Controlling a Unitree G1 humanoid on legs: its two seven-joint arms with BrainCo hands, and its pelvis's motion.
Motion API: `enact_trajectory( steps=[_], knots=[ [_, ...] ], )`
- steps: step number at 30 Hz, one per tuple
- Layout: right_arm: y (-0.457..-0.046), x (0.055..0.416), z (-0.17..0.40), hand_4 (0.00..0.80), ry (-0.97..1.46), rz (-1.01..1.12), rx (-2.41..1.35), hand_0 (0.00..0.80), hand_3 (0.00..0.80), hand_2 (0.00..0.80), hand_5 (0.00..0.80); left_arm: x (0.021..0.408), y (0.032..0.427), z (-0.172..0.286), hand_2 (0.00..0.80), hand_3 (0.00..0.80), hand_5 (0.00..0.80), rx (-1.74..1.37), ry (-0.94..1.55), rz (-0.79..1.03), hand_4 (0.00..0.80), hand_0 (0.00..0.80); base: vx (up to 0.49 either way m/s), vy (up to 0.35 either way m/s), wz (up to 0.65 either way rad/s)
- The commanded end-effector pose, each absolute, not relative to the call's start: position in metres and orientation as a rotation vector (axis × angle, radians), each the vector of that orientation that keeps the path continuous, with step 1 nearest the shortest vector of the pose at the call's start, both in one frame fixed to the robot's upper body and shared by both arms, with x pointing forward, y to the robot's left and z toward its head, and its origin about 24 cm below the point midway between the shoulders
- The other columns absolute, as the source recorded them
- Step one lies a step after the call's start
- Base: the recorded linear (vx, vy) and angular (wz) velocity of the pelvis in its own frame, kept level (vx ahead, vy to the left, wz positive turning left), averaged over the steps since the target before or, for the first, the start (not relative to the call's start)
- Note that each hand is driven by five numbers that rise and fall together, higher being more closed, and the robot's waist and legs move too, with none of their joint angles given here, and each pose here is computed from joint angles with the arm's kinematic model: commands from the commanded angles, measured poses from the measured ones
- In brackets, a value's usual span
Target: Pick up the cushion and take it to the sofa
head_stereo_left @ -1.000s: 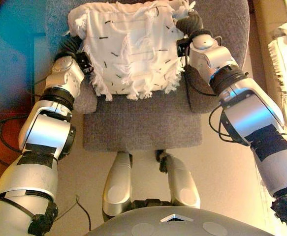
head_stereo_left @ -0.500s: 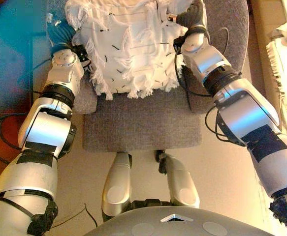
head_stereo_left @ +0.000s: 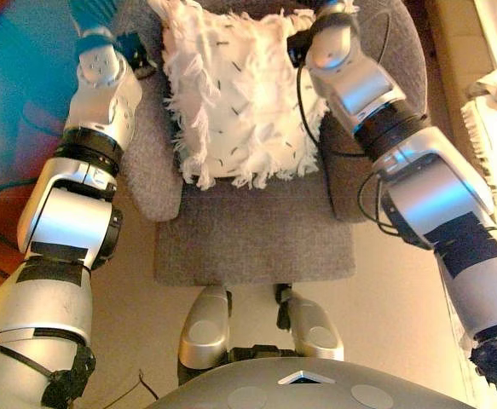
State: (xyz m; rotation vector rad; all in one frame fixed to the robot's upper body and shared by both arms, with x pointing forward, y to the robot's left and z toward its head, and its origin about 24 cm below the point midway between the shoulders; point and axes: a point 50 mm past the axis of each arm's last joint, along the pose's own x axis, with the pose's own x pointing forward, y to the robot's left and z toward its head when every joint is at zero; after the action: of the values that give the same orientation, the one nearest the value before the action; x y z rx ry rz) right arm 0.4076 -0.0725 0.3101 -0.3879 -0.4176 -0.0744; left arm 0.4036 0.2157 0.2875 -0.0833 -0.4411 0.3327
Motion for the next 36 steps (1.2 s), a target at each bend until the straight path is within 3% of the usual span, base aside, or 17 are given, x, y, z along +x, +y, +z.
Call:
enact_trajectory(
  steps=[1, 15, 21, 26, 29, 36],
  knots=[
    [-0.069, 0.412, 0.288, 0.000, -0.333, 0.024, -0.367, 0.000, 0.000, 0.000, 0.000, 0.405, 0.211, 0.268, 0.000, 0.000, 0.000, -0.083, -0.382, 0.264, 0.000, 0.000, 0.082, -0.017, 0.11],
    [-0.075, 0.379, 0.189, 0.000, -0.179, 0.260, -0.164, 0.000, 0.000, 0.000, 0.000, 0.367, 0.202, 0.157, 0.000, 0.000, 0.000, -0.187, -0.246, 0.110, 0.000, 0.000, 0.035, -0.041, -0.02],
    [-0.093, 0.332, 0.097, 0.000, 0.006, 0.446, -0.096, 0.000, 0.000, 0.000, 0.000, 0.319, 0.191, 0.082, 0.000, 0.000, 0.000, -0.266, -0.103, 0.058, 0.000, 0.000, -0.050, -0.045, -0.13],
    [-0.119, 0.280, 0.028, 0.000, 0.178, 0.441, 0.113, 0.000, 0.000, 0.000, 0.000, 0.271, 0.191, 0.021, 0.000, 0.000, 0.000, -0.385, 0.020, 0.033, 0.000, 0.000, -0.044, -0.036, -0.09],
    [-0.122, 0.255, 0.001, 0.000, 0.255, 0.441, 0.354, 0.000, 0.000, 0.000, 0.000, 0.248, 0.196, -0.003, 0.000, 0.000, 0.000, -0.405, 0.069, 0.033, 0.000, 0.000, -0.053, -0.028, -0.06],
    [-0.134, 0.207, -0.044, 0.000, 0.408, 0.382, 0.385, 0.000, 0.000, 0.000, 0.000, 0.201, 0.209, -0.037, 0.000, 0.000, 0.000, -0.377, 0.195, 0.106, 0.000, 0.000, -0.039, -0.018, -0.07]
  ],
)
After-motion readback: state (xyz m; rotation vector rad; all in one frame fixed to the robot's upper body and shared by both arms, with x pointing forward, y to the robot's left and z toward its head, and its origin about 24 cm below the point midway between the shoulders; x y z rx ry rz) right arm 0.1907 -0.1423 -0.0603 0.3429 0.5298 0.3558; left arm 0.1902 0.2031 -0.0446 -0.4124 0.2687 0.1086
